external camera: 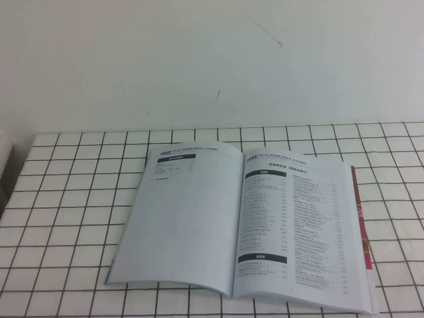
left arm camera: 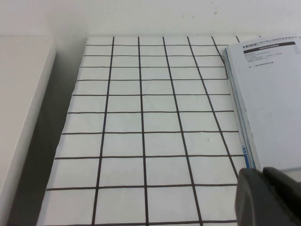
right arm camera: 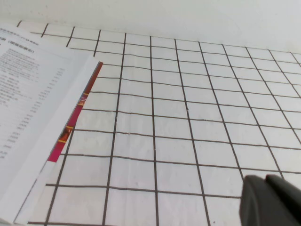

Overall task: Close book
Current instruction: 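Close the open booklet and leave it lying on the table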

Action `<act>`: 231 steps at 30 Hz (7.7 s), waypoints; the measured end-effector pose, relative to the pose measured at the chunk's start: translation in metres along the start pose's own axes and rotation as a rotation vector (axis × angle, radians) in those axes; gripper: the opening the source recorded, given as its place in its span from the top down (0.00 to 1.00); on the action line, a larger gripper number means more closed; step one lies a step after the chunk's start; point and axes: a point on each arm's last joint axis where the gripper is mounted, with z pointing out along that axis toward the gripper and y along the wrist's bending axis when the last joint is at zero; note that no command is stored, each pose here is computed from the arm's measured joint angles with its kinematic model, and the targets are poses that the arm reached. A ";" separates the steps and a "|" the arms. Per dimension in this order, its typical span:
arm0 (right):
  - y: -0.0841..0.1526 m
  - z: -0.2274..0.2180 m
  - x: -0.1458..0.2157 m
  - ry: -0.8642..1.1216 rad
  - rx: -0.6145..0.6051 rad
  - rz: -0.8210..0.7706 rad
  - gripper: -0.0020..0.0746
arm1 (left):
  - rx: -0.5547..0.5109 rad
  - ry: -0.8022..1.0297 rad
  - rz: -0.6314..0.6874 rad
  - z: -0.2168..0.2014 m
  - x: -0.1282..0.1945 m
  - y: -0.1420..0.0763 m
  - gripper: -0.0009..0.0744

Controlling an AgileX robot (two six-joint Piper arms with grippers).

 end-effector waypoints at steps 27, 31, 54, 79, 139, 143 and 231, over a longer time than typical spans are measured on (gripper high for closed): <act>0.000 0.000 0.000 0.000 0.000 0.000 0.98 | -0.004 0.002 0.059 0.000 0.000 0.000 0.99; 0.000 0.000 0.000 0.000 0.000 0.000 0.98 | -0.004 0.003 0.062 0.000 0.000 0.000 0.99; 0.000 0.000 0.000 0.000 0.000 0.000 0.98 | -0.006 0.005 0.059 0.000 0.000 0.001 0.99; -0.002 -0.009 -0.039 -0.458 0.024 0.002 0.98 | 0.009 -0.271 0.072 -0.003 -0.023 -0.002 0.99; 0.082 0.172 -0.139 0.496 -0.697 -0.102 0.98 | 0.238 0.571 -0.074 0.201 -0.138 -0.041 0.99; 0.105 0.196 -0.108 0.601 -0.710 -0.131 0.98 | 0.205 0.610 -0.102 0.232 -0.118 -0.037 0.99; 0.009 -0.015 -0.117 0.084 -0.321 -0.242 0.98 | 0.287 -0.199 0.265 0.025 -0.107 -0.044 0.99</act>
